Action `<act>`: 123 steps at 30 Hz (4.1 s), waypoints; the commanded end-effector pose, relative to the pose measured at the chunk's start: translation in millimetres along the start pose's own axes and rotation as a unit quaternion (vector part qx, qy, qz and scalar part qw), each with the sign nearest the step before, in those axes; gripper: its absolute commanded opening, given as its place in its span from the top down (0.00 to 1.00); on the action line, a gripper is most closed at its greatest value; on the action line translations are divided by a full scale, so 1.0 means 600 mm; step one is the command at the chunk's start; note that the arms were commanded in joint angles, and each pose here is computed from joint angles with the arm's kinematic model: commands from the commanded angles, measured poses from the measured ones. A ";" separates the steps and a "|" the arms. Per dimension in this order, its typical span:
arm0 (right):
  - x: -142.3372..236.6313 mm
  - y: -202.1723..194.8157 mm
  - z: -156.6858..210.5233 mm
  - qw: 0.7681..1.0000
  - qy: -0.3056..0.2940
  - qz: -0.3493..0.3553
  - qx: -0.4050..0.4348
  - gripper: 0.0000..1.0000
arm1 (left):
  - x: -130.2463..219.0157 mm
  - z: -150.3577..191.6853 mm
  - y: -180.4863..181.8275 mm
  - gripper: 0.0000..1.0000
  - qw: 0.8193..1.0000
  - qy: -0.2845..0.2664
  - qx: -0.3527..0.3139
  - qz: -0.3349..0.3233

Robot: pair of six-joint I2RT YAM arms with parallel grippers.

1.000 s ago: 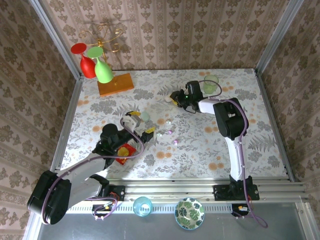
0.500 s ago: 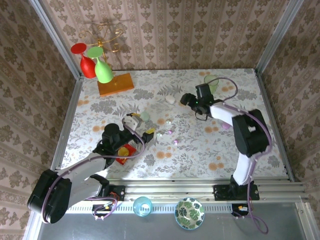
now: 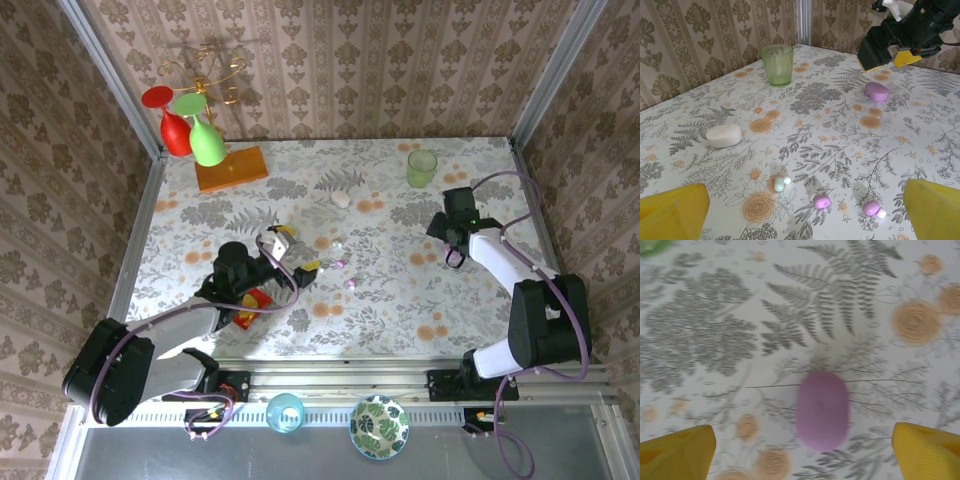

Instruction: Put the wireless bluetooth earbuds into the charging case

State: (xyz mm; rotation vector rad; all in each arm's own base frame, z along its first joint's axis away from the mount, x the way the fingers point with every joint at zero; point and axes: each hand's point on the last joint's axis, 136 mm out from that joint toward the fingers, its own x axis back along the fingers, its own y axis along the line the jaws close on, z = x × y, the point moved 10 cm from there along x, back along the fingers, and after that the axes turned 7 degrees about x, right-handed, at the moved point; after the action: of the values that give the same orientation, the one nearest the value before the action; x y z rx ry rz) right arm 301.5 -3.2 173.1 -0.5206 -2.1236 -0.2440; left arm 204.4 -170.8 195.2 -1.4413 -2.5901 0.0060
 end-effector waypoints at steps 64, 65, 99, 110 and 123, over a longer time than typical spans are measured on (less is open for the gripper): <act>0.096 0.061 0.062 0.944 0.049 -0.236 -0.224 0.63 | -0.179 0.010 -0.094 0.12 0.978 -0.080 -0.192 0.022; 0.104 0.067 0.065 0.941 0.048 -0.244 -0.228 0.63 | -0.185 0.013 -0.101 0.13 0.975 -0.083 -0.203 0.028; 0.181 0.168 0.106 0.890 0.092 -0.376 -0.240 0.64 | -0.245 0.028 -0.132 0.50 0.956 -0.092 -0.275 0.036; 0.183 0.168 0.104 0.894 0.081 -0.376 -0.228 0.56 | -0.240 0.029 -0.131 0.70 0.958 -0.090 -0.270 0.038; 0.208 0.135 0.052 0.881 -0.007 -0.470 -0.055 0.24 | -0.175 0.009 -0.085 0.73 0.985 -0.095 -0.122 0.081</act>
State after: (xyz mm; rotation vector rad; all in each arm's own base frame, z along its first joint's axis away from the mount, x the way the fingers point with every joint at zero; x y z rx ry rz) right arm 249.9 119.0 232.9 0.2700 -2.1337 -1.0058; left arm 214.5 -298.3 158.5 -1.7499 -2.7183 -0.4258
